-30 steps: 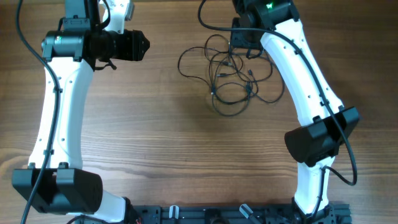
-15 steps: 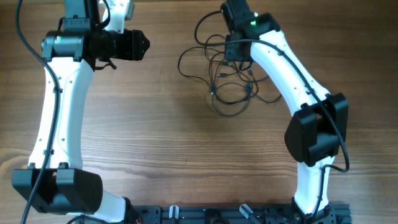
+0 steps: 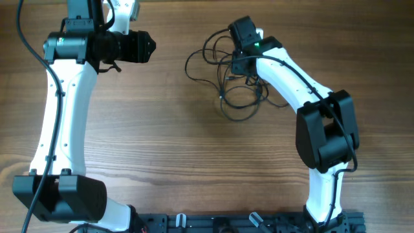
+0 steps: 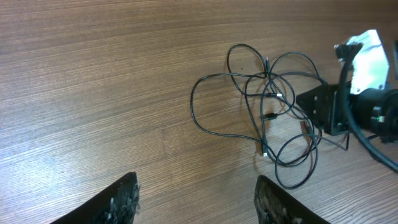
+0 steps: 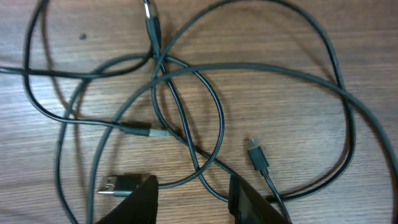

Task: Untangle cables
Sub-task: 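Lower the right gripper back onto the cable pile centre, then push the right gripper into the tangle and grasp a cable loop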

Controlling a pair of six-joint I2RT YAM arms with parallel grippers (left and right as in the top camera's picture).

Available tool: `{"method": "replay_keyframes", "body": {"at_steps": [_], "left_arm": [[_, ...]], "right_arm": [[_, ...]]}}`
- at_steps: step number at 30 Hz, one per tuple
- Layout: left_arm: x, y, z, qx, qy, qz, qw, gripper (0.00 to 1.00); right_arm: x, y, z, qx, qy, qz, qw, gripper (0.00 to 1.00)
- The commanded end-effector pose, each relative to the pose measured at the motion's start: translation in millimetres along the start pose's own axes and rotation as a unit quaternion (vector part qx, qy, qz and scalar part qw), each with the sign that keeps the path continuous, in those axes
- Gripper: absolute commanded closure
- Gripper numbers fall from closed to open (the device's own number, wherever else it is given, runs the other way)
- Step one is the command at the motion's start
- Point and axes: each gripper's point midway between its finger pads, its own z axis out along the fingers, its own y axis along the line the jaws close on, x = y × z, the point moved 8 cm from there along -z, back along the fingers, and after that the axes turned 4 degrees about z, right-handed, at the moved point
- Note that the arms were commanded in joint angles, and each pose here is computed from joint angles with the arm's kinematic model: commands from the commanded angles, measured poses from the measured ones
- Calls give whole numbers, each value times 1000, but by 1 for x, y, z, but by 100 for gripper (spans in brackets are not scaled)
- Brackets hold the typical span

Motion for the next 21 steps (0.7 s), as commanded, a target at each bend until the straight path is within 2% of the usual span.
{"method": "replay_keyframes", "body": {"at_steps": [1,21], "left_arm": [[-1,-1,2,4,1,8,1000,39],[-1,-3,2,17,1,8,1000,39]], "right_arm": [[8,-3,16,2,10,-3,1000,61],[9,-19,41,-3,-21,6,1000,59]]}}
